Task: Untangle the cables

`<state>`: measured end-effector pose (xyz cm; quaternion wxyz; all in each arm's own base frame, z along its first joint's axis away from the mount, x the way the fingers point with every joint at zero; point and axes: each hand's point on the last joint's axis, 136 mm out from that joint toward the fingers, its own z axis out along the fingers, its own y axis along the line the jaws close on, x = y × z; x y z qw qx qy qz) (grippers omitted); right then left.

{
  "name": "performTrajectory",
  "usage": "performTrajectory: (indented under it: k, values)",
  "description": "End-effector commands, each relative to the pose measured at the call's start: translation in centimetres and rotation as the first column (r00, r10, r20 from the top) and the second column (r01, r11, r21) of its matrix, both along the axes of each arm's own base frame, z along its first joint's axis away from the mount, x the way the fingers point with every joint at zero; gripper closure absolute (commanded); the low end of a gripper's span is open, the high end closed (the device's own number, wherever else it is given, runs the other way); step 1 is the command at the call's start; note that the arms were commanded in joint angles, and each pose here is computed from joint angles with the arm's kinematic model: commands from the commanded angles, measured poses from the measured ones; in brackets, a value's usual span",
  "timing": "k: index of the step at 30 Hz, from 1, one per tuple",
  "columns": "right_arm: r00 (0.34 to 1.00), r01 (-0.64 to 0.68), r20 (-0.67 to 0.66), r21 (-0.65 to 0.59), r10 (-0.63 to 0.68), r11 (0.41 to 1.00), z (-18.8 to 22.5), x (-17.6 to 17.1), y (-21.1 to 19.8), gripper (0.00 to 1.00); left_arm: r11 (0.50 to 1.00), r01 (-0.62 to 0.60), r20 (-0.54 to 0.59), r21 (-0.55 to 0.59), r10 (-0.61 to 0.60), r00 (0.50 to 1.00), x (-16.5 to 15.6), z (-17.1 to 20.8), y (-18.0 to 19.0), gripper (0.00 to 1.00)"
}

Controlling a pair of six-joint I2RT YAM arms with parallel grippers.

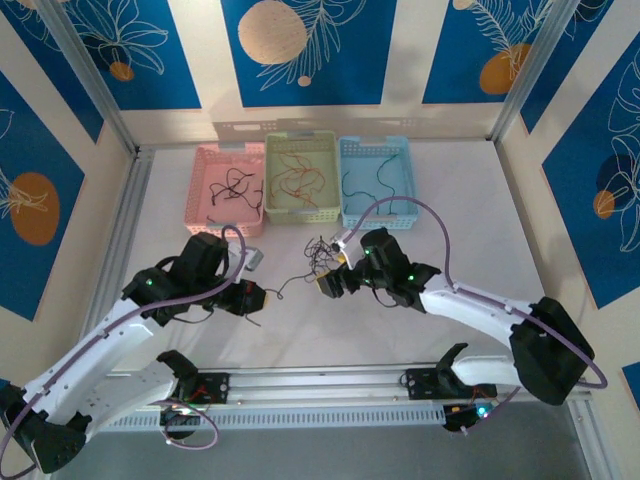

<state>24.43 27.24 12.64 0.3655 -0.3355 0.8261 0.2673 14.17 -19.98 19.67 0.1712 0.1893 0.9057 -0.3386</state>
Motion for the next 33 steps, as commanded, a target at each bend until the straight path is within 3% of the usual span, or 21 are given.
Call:
performTrajectory:
  k: [1,10,15,25,28,33]
  values:
    - [0.993,-0.017,0.116,-0.043,0.022,0.999,1.3,1.8,0.6,0.20,0.999,0.043,0.023,-0.027,-0.043,0.999,-0.8,1.7,-0.1,1.00]
    - [0.990,-0.021,0.142,0.036,0.015,0.999,2.5,3.4,1.1,0.44,0.996,0.071,0.025,-0.055,-0.070,0.997,-1.8,2.6,0.0,1.00]
    - [0.996,0.053,0.072,0.093,-0.060,0.994,2.7,4.7,-0.6,0.75,0.994,0.087,0.042,-0.059,-0.084,0.996,-2.4,3.4,0.3,1.00]
    - [0.971,0.237,-0.070,0.151,-0.229,0.960,1.8,6.7,-5.0,0.91,0.980,0.156,0.104,-0.120,-0.144,0.984,-4.6,5.7,1.0,1.00]
    - [0.965,0.259,-0.090,0.169,-0.246,0.951,1.9,6.8,-5.5,0.98,0.983,0.148,0.113,-0.110,-0.135,0.984,-4.6,5.7,1.3,1.00]
    - [0.965,0.256,-0.118,0.206,-0.236,0.944,2.7,6.0,-5.5,1.00,0.988,0.116,0.132,-0.105,-0.101,0.986,-3.9,5.8,1.3,1.00]
